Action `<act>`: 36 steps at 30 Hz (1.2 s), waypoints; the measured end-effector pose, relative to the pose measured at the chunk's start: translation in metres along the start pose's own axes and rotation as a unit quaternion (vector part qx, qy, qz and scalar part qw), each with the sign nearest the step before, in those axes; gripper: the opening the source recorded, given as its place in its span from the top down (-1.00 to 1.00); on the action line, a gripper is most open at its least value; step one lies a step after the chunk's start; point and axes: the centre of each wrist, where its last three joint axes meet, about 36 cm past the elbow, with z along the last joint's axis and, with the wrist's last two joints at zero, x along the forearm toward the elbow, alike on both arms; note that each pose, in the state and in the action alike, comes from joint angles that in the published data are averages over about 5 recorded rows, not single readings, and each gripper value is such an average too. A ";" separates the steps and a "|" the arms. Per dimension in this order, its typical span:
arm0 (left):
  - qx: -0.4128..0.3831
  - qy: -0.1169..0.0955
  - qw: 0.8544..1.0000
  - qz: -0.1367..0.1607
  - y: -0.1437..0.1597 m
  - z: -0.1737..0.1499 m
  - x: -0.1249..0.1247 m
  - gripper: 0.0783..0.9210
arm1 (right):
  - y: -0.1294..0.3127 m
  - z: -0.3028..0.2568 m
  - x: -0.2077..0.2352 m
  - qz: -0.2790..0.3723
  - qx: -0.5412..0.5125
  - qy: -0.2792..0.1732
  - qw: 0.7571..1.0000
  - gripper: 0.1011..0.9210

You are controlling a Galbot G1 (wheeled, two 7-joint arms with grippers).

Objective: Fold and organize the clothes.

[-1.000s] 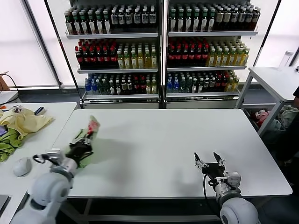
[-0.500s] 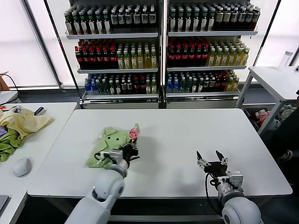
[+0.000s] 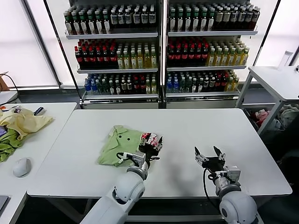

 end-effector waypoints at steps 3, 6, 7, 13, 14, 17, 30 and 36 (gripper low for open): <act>0.000 -0.015 1.000 -0.014 0.011 -0.002 0.011 -0.49 | 0.013 0.000 -0.009 -0.010 -0.008 -0.002 1.000 -0.76; -0.002 -0.025 0.999 -0.042 0.030 -0.001 0.025 -0.67 | 0.031 0.002 -0.021 -0.020 -0.017 -0.003 1.000 -0.76; -0.003 -0.027 0.998 -0.053 0.037 0.000 0.030 -0.70 | 0.038 0.002 -0.027 -0.022 -0.020 -0.003 1.000 -0.76; -0.006 -0.038 0.992 -0.124 0.080 0.008 0.061 -0.77 | 0.089 0.007 -0.064 -0.034 -0.044 0.002 0.998 -0.76; -0.006 -0.040 0.990 -0.134 0.086 0.009 0.066 -0.77 | 0.099 0.007 -0.071 -0.035 -0.048 0.004 0.998 -0.76; -0.008 -0.042 0.986 -0.162 0.103 0.014 0.080 -0.77 | 0.126 0.010 -0.088 -0.041 -0.059 0.014 0.997 -0.76; -0.013 -0.052 0.975 -0.216 0.142 0.018 0.112 -0.77 | 0.197 0.024 -0.129 -0.039 -0.076 0.067 0.994 -0.32; -0.015 -0.053 0.973 -0.223 0.148 0.018 0.118 -0.77 | 0.204 0.027 -0.138 -0.033 -0.070 0.080 0.994 0.04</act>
